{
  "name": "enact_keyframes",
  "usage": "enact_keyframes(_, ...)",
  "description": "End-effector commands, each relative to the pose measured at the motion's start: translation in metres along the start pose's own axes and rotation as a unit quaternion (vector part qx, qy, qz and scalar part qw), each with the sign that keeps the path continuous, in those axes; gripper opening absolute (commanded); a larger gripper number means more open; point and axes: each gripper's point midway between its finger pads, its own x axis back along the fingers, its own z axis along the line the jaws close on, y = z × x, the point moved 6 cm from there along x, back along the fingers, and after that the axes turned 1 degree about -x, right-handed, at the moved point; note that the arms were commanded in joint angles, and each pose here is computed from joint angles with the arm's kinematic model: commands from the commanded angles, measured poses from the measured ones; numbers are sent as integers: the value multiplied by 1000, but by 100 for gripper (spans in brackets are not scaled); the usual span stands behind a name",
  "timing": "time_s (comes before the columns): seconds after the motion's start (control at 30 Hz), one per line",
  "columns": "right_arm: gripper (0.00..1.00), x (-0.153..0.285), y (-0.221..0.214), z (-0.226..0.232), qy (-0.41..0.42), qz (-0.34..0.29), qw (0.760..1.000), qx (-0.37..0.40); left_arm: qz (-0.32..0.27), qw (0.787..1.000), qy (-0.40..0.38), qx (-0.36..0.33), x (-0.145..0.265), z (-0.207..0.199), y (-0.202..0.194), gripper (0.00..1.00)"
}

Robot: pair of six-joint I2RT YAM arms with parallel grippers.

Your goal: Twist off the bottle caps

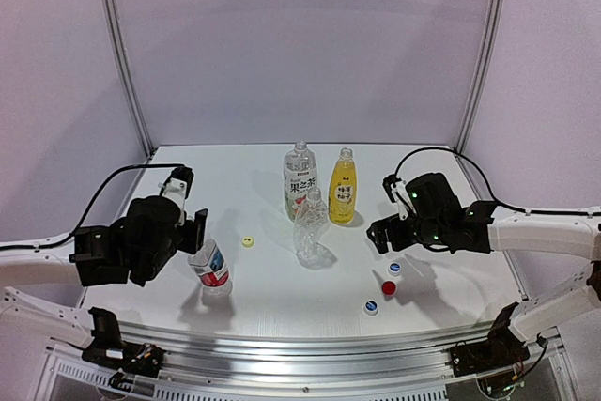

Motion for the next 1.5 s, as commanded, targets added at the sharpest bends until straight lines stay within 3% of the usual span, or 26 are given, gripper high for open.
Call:
enact_keyframes(0.0, 99, -3, -1, -1, -3, 6, 1000, -3, -12, 1000, 5, -4, 5, 2, 15, 64)
enact_keyframes(0.43, 99, 5, 3, -2, 0, -14, 1000, -12, -52, 997, -22, 43, 29, 21, 39, 77)
enact_keyframes(0.47, 99, 6, 5, -2, 2, -19, 1000, -15, -58, 997, -21, 48, 32, 25, 41, 81)
enact_keyframes(0.5, 99, 8, 6, -2, 1, -22, 1000, -17, -65, 996, -16, 55, 36, 31, 42, 96)
enact_keyframes(0.53, 99, 9, 7, -3, 1, -25, 999, -21, -71, 996, -9, 58, 39, 37, 42, 98)
enact_keyframes(0.73, 99, 19, 18, -13, -41, -56, 996, -59, -91, 990, 65, 88, 56, 76, 31, 99)
enact_keyframes(0.9, 99, 38, 32, -24, -78, -102, 988, -84, -75, 983, 143, 91, 61, 100, 6, 99)
enact_keyframes(1.17, 99, 109, 64, -34, -61, -229, 968, -86, -69, 982, 143, 99, 62, 106, -5, 99)
enact_keyframes(1.47, 99, 119, 78, -32, -69, -222, 969, -85, -26, 989, 111, 94, 44, 100, 3, 99)
